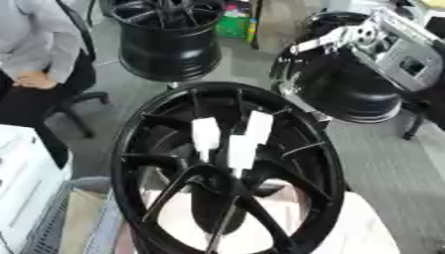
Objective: Pull the pin out of the wheel hub.
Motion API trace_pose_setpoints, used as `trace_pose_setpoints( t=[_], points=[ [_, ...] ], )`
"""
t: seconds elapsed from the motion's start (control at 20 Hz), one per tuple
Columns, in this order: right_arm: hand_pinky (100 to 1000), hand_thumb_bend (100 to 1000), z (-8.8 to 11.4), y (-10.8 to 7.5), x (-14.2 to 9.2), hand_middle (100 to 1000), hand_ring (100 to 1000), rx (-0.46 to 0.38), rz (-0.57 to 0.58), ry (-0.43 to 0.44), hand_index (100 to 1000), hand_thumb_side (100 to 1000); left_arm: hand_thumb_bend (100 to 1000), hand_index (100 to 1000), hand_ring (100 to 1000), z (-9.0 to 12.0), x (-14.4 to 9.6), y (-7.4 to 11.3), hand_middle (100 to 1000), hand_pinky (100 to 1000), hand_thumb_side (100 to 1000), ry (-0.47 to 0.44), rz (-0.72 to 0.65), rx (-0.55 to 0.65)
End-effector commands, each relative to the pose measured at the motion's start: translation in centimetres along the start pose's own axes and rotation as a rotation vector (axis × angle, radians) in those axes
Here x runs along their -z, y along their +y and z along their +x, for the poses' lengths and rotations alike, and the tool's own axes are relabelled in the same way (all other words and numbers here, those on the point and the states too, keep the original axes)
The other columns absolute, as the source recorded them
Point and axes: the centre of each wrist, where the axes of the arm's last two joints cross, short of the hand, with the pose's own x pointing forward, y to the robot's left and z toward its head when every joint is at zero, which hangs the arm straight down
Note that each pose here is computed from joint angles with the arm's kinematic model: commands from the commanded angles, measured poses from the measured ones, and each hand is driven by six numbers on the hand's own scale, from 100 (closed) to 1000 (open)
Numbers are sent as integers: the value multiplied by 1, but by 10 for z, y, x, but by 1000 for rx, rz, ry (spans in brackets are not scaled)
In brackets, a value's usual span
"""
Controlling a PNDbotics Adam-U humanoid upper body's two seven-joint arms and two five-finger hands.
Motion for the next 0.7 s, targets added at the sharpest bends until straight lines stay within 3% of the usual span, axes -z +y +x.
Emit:
trace_pose_setpoints(
  t=[0.05, 0.3, 0.7],
  points=[
    [854, 191, 3, -5, -16, 818, 843, 16, -44, 22, 861, 556, 100, 851, 824, 6, 3, 1, 648, 760, 709, -25, -13, 3],
    [852, 207, 7, 2, -13, 826, 844, 58, -77, 26, 871, 527, 100, 851, 825, 5, 3, 0, 648, 760, 709, -20, -18, -1],
    [855, 328, 11, 19, -11, 833, 854, 74, -40, 33, 876, 350, 100, 851, 825, 5, 2, -1, 648, 760, 710, -17, -22, -6]
  ],
)
